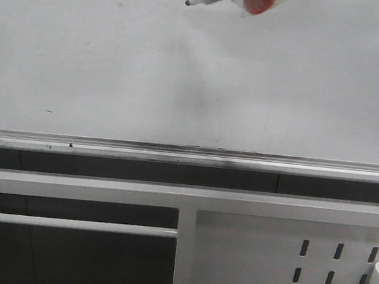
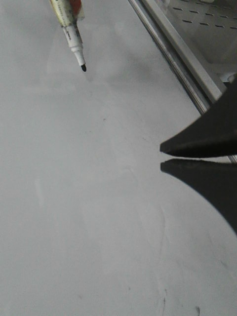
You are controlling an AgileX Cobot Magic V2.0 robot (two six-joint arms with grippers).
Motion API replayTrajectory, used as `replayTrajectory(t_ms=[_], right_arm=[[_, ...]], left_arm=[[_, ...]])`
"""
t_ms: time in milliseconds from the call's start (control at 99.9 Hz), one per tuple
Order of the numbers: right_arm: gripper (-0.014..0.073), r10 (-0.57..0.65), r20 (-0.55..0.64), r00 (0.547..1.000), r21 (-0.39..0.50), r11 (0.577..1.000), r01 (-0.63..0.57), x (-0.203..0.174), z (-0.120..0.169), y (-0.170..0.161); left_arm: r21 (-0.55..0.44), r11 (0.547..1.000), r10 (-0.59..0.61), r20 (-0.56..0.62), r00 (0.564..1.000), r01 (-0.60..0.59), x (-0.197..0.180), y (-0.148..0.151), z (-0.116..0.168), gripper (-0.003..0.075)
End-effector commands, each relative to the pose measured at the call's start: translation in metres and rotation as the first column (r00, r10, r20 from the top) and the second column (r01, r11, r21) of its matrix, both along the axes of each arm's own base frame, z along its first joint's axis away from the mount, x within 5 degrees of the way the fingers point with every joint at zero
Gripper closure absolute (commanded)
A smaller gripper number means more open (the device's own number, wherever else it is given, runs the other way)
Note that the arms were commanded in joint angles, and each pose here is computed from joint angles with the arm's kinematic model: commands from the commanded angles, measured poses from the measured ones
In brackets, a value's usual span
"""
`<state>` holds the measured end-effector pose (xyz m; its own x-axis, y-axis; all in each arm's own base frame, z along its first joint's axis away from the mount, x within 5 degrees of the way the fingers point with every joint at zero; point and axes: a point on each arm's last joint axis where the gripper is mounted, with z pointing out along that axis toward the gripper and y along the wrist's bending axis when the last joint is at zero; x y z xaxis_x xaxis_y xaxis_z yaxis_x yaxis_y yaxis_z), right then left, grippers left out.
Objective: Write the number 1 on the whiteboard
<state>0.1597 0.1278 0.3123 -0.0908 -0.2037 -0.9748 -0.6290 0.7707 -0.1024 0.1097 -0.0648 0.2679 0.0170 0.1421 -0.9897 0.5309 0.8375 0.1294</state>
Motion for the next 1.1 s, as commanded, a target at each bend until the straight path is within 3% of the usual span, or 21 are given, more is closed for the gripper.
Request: replayTrajectory(t_ms=[0,471,1091], right_arm=[[0.0672,-0.024,0.103,0.994,0.073,0.997,0.017,0.002,0.021,-0.001],[0.0672,-0.031,0.097,0.995,0.063,0.998,0.025,0.018,0.02,0.011],[0.0672,-0.068,-0.046,0.997,-0.052,0.996,0.066,0.049,-0.024,0.024]], left_arm=[[-0.085,0.996,-0.012,0.045,0.999,0.016,0.004,-0.003,0.013,0.074],[-0.126,0.991,-0.027,0.072,0.997,0.036,0.006,-0.006,0.017,0.074],[-0.127,0.991,-0.028,0.075,0.997,0.037,0.006,-0.006,0.017,0.074]])
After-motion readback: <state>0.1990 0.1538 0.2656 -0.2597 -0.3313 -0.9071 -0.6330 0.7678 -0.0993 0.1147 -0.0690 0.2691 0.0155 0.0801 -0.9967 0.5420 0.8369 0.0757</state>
